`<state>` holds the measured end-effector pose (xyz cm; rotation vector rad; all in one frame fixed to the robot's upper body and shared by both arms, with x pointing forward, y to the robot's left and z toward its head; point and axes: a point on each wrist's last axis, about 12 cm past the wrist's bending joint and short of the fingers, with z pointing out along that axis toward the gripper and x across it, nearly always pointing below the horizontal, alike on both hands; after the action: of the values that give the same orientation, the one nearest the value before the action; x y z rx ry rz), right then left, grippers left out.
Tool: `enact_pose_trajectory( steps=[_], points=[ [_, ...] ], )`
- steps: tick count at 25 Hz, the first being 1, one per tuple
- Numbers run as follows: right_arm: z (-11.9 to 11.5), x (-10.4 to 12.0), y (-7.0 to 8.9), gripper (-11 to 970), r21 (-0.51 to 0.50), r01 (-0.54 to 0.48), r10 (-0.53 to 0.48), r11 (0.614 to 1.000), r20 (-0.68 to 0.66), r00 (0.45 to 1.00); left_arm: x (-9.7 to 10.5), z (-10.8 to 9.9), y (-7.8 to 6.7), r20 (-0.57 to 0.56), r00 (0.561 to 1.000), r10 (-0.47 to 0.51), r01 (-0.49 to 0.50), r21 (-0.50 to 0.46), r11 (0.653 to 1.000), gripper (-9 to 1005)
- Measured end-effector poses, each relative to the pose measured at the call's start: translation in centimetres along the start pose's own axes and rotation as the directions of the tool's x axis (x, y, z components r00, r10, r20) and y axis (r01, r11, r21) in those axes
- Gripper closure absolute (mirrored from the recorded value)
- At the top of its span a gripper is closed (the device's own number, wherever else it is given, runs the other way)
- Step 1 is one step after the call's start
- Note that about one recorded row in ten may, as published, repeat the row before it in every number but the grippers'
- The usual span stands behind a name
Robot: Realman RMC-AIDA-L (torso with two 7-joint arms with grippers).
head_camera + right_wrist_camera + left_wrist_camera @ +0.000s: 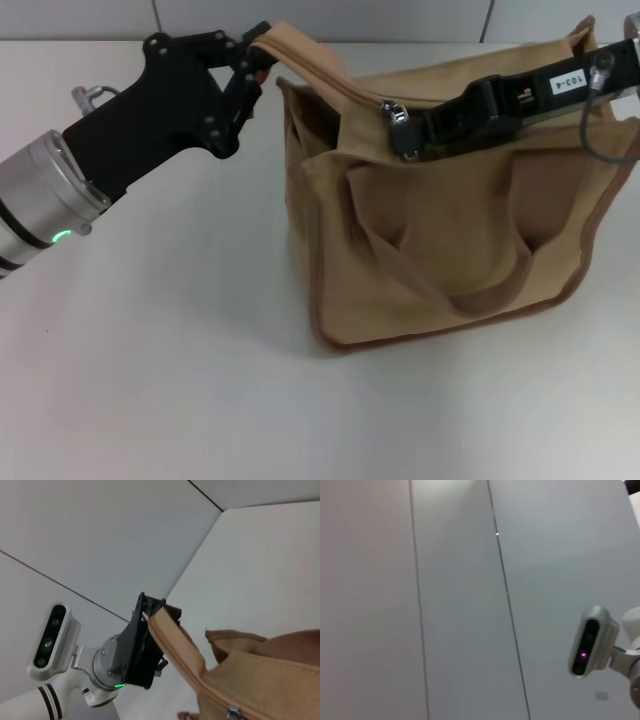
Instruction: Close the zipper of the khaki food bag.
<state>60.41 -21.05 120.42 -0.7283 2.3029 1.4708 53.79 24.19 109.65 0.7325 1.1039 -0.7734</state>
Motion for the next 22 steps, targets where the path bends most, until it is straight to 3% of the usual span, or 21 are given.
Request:
enact_pose_trajectory(
  steps=[8,22],
  points=[
    [-2.3,1.1,-0.4,912,0.018,0.006,-0.007,1.0,0.046,0.999,0.3,-1.2,0.4,-0.022,1.0,-0.001,0.0,-0.076,0.997,943],
    [-6.7,4.0,-1.6,877,0.027,-0.026,0.022,0.999,0.141,0.99,0.5,-1.6,0.9,-0.045,0.999,-0.002,-0.004,-0.125,0.992,935]
  ],
)
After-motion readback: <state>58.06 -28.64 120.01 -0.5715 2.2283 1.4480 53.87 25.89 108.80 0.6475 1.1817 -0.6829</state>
